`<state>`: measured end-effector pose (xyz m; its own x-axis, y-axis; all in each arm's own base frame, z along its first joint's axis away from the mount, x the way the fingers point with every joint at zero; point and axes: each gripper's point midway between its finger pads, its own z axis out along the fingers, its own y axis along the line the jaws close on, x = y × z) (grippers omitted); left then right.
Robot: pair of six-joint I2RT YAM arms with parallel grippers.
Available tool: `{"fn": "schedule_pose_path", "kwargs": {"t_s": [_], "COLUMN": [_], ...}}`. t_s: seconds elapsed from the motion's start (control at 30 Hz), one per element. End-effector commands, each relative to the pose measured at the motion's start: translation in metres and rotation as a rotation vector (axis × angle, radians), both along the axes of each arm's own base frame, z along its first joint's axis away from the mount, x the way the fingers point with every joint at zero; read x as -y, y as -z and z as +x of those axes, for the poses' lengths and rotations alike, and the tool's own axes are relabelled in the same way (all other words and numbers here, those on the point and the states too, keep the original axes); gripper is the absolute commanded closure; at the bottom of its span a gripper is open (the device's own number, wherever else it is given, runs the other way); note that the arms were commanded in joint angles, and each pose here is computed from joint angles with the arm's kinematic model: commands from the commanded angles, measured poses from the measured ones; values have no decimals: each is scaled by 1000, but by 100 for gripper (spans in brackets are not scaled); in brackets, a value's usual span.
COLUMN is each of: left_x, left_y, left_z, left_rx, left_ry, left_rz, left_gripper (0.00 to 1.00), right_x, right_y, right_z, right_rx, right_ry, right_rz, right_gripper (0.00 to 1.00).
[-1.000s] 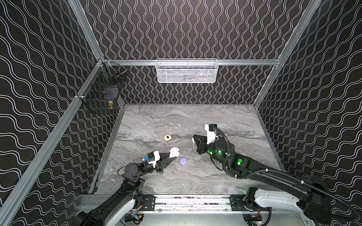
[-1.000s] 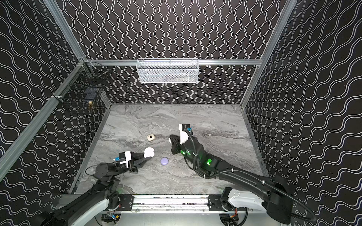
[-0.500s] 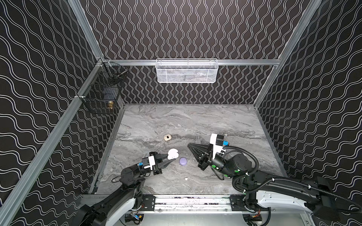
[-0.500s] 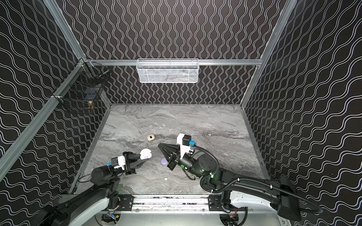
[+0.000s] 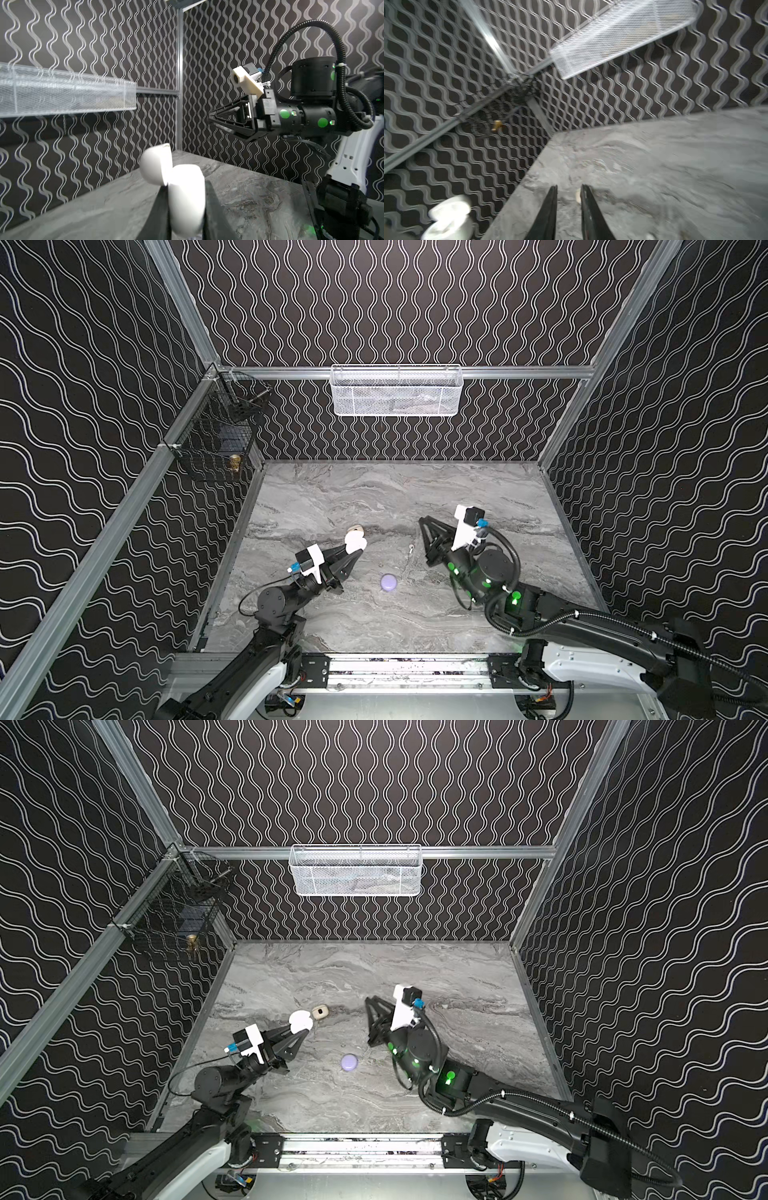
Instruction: Insert the wireless bluetooth earbuds into the charging case
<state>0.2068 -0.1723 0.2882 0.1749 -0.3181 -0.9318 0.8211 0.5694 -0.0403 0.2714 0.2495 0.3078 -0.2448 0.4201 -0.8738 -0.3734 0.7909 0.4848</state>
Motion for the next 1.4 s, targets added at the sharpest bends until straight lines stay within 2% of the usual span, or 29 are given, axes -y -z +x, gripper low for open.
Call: {"fn": "schedule_pose_path", "kwargs": {"t_s": [0.0,0.1,0.17,0.23,0.37,0.43,0.5,0.63,0.7,0.83,1.0,1.37], "left_x": [-4,-10,-13,-16,-16,-15,-16,-18,-18,-19,-20,-26], "left_y": [9,19,24,30,37,42,45,42,38,36,34,31], "left_z": [14,25,31,37,39,40,41,37,34,30,25,14], "left_rx": [-89,-134,-157,-179,-177,-184,-189,-177,-167,-164,-159,-144], "left_ry": [-36,-78,-97,-122,-124,-125,-128,-138,-135,-136,-133,-156], "left_rz": [5,20,37,49,83,115,134,143,151,156,162,158], "left_gripper": [100,100,100,100,100,100,100,100,100,100,100,100], "right_x": [29,48,60,67,60,67,73,73,81,82,86,101], "right_y": [40,54,60,65,81,113,138,180,199,223,253,281], "right_z": [20,30,31,26,10,-18,-50,-124,-157,-213,-255,-275], "right_rx": [-186,-295,-383,-467,-624,-825,-954,-1133,-1225,-1336,-1420,-1482], "right_ry": [108,188,246,270,201,166,157,83,63,10,-25,-53], "right_rz": [-25,-75,-92,-110,-224,-364,-471,-596,-661,-695,-748,-770], "right_gripper": [77,75,68,67,68,71,72,61,60,57,51,42]}}
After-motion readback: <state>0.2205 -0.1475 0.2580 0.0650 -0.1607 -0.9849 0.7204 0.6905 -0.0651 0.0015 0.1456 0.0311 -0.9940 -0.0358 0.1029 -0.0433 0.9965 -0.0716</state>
